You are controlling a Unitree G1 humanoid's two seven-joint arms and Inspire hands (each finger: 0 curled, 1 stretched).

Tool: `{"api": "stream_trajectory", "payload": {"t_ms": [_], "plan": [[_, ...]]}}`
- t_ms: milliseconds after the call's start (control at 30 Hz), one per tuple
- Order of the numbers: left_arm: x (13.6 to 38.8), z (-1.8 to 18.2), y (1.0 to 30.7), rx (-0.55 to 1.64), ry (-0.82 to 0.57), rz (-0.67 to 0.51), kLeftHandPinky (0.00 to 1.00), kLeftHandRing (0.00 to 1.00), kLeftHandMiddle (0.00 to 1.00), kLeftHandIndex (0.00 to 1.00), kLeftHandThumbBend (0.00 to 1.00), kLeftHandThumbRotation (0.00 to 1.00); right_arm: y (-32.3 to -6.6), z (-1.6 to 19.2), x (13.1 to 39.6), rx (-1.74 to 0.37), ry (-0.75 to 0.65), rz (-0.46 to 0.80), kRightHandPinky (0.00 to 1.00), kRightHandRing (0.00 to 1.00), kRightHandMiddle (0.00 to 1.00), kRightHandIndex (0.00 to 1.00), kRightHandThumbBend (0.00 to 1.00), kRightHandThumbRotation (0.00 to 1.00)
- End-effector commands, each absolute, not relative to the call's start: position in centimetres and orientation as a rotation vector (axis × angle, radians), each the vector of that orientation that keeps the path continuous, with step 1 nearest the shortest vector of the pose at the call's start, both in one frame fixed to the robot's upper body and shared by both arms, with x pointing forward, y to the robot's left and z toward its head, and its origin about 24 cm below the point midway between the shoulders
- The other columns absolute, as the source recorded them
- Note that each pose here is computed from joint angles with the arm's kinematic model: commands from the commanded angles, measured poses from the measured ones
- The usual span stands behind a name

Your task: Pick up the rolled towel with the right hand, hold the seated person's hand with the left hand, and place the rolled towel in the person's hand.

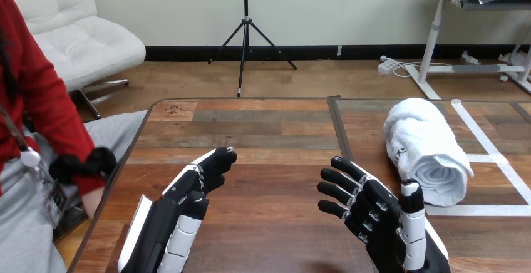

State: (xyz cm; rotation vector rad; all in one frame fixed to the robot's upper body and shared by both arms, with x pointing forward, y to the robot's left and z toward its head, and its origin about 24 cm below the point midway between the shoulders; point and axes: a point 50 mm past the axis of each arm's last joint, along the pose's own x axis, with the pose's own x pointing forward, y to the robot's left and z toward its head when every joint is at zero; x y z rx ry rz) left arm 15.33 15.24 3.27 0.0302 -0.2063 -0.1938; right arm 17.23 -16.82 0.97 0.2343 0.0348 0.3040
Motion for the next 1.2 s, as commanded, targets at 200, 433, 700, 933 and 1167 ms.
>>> {"api": "stream_trajectory", "payload": {"t_ms": [200, 433, 700, 933, 1167], "plan": [[16.5, 5.3, 15.2, 0.030, -0.320, -0.188, 0.87, 0.87, 0.84, 0.80, 0.78, 1.00, -16.6, 2.7, 18.4, 0.215, -0.058, 0.322, 0.81, 0.85, 0.85, 0.86, 0.95, 1.00], [16.6, 5.3, 15.2, 0.021, -0.320, -0.184, 0.87, 0.87, 0.84, 0.80, 0.77, 1.00, -16.4, 2.7, 18.7, 0.159, -0.072, 0.329, 0.80, 0.84, 0.85, 0.86, 0.96, 1.00], [16.7, 5.2, 15.2, 0.025, -0.315, -0.185, 0.85, 0.86, 0.84, 0.80, 0.77, 1.00, -16.2, 2.8, 19.9, 0.096, -0.085, 0.334, 0.78, 0.83, 0.85, 0.87, 0.95, 1.00], [16.8, 5.1, 15.0, 0.021, -0.309, -0.193, 0.86, 0.87, 0.84, 0.81, 0.78, 1.00, -16.2, 3.1, 22.4, 0.077, -0.078, 0.347, 0.82, 0.85, 0.86, 0.87, 0.96, 1.00], [17.0, 5.0, 14.9, 0.019, -0.315, -0.198, 0.86, 0.87, 0.84, 0.81, 0.78, 1.00, -16.3, 3.7, 25.2, 0.013, -0.086, 0.348, 0.82, 0.86, 0.86, 0.88, 0.99, 1.00]]}}
